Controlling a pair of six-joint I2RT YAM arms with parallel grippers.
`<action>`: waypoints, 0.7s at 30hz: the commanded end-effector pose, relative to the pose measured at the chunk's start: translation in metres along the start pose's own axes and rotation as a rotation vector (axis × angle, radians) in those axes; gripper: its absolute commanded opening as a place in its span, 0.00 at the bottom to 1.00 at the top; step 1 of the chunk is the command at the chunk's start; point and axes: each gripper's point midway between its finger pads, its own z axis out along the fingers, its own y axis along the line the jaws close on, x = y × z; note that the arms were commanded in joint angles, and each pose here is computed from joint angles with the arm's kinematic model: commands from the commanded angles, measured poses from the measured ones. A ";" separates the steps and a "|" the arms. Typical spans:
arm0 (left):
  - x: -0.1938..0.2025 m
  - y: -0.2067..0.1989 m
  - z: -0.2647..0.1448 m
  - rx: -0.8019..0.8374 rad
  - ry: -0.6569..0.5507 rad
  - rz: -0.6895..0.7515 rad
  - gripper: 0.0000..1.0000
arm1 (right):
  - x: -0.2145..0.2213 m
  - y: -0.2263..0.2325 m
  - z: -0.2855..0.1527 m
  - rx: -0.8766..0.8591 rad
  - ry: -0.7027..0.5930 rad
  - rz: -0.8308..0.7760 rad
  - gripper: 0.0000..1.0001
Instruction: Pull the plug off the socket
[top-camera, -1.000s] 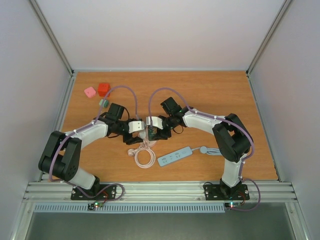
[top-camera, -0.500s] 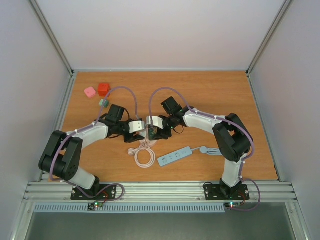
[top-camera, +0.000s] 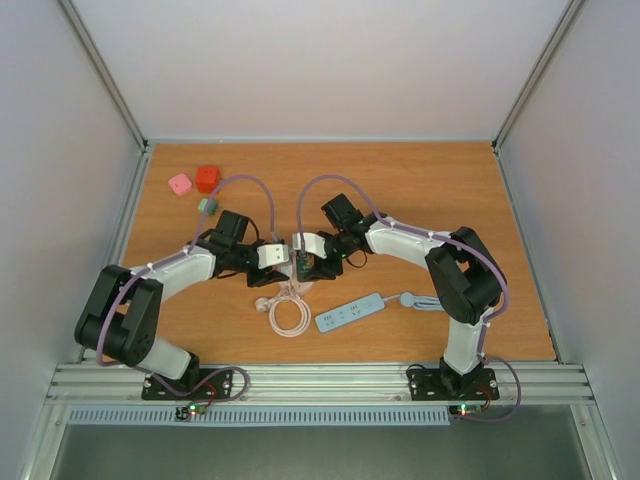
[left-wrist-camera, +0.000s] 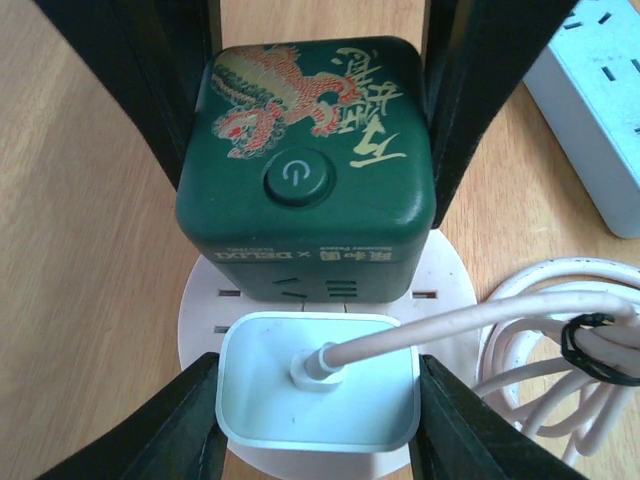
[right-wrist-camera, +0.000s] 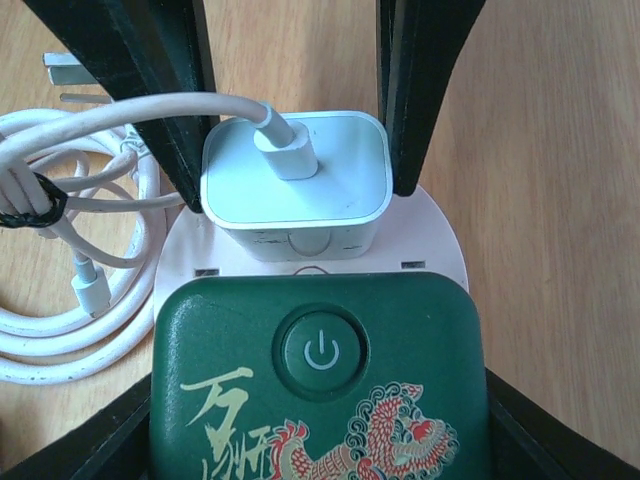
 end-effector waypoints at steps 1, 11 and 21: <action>-0.033 -0.011 -0.012 -0.025 -0.110 0.171 0.37 | 0.038 0.006 0.014 -0.012 0.149 0.089 0.01; -0.042 -0.012 -0.011 0.045 -0.131 0.103 0.34 | 0.042 0.003 0.014 0.012 0.166 0.098 0.01; -0.051 -0.004 -0.021 0.099 -0.205 -0.046 0.32 | 0.044 0.003 0.013 0.022 0.174 0.097 0.01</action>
